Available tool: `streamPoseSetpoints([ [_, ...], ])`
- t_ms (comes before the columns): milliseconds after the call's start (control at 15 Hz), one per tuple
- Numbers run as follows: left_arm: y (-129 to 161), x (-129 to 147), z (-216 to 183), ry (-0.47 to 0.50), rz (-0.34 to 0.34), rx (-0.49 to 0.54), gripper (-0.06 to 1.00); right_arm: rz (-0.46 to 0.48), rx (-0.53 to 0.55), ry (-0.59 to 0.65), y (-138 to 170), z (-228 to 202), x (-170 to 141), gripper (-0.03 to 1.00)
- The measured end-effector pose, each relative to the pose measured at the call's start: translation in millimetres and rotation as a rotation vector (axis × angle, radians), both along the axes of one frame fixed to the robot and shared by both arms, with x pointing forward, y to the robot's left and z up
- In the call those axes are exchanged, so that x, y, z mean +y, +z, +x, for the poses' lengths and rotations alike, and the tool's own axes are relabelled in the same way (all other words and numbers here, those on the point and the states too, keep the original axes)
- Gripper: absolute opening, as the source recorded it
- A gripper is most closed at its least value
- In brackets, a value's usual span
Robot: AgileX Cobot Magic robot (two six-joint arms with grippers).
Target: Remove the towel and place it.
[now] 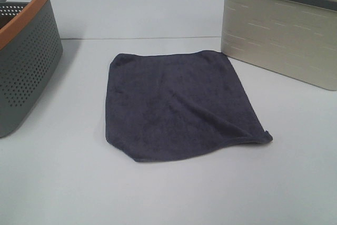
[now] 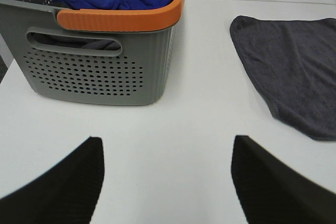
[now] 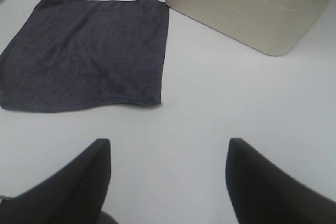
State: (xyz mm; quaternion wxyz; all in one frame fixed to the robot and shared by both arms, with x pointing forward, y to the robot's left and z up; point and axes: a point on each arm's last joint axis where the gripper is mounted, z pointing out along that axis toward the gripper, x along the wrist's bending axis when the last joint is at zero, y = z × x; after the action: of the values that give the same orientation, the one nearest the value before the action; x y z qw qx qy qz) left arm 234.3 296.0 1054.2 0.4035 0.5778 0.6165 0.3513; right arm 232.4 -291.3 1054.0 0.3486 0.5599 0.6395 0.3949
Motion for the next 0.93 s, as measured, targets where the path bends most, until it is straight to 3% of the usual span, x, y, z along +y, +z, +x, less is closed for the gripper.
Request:
streamPoseSetpoints([
  [933,0.0,0.0,0.0,0.0,0.0,0.0,0.65,0.0,0.0,0.0,0.0,0.0,0.0,0.64],
])
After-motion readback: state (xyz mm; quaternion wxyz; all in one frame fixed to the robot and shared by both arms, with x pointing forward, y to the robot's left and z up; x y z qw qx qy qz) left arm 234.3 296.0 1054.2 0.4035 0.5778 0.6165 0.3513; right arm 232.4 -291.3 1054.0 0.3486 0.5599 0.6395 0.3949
